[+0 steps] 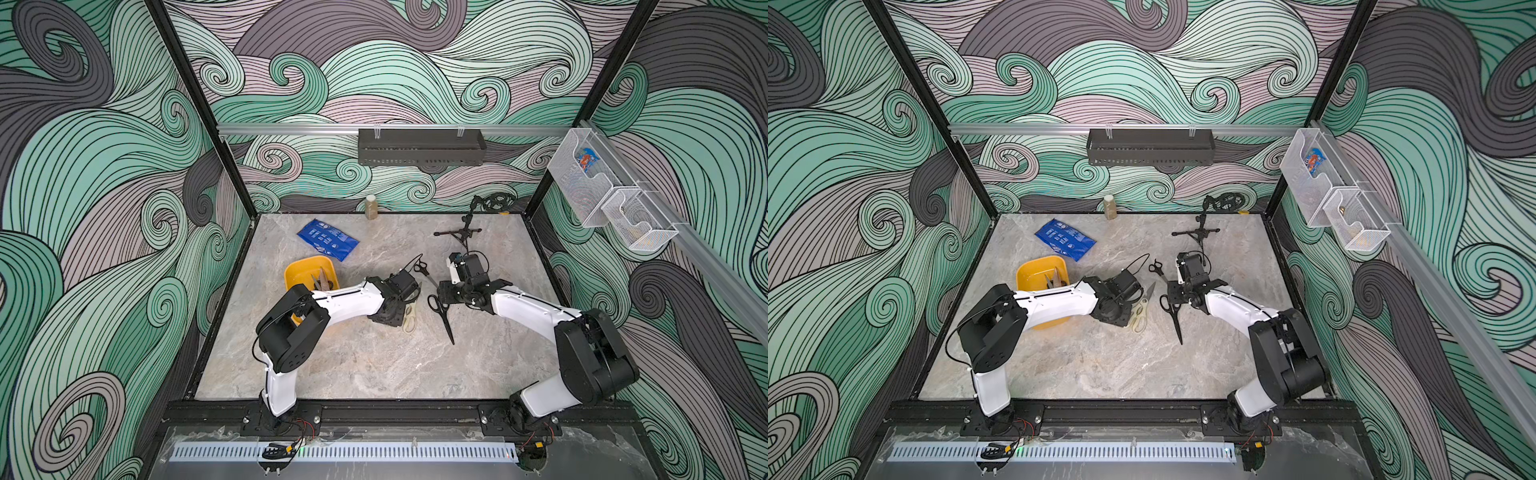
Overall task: Put the scissors into the storage box
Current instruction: Pick up the scissors from the center of the board.
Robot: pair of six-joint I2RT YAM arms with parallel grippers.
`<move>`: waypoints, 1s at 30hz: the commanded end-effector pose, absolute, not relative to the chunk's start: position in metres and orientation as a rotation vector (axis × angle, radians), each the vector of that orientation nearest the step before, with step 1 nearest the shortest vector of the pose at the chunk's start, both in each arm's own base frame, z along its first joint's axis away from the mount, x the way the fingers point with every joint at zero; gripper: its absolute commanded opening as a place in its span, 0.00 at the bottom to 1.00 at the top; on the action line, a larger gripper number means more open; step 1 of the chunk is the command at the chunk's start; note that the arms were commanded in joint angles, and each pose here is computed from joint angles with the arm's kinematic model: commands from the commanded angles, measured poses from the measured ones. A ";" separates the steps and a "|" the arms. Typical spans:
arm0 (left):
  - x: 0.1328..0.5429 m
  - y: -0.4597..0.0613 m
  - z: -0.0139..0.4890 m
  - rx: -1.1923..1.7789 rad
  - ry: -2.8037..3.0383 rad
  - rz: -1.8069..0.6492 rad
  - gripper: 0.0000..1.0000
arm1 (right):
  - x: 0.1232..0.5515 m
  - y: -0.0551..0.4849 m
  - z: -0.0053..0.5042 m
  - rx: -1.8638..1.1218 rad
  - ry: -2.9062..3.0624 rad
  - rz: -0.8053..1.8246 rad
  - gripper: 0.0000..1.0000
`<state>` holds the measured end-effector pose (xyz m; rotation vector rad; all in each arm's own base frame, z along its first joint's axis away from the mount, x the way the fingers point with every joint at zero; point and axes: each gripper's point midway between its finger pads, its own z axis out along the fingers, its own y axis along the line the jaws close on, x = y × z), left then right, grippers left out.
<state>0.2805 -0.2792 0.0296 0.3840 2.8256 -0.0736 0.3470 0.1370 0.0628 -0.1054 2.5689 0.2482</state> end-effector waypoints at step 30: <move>0.274 -0.282 -0.001 0.433 2.888 -0.054 0.12 | 0.349 0.132 0.066 -0.099 2.556 0.238 0.57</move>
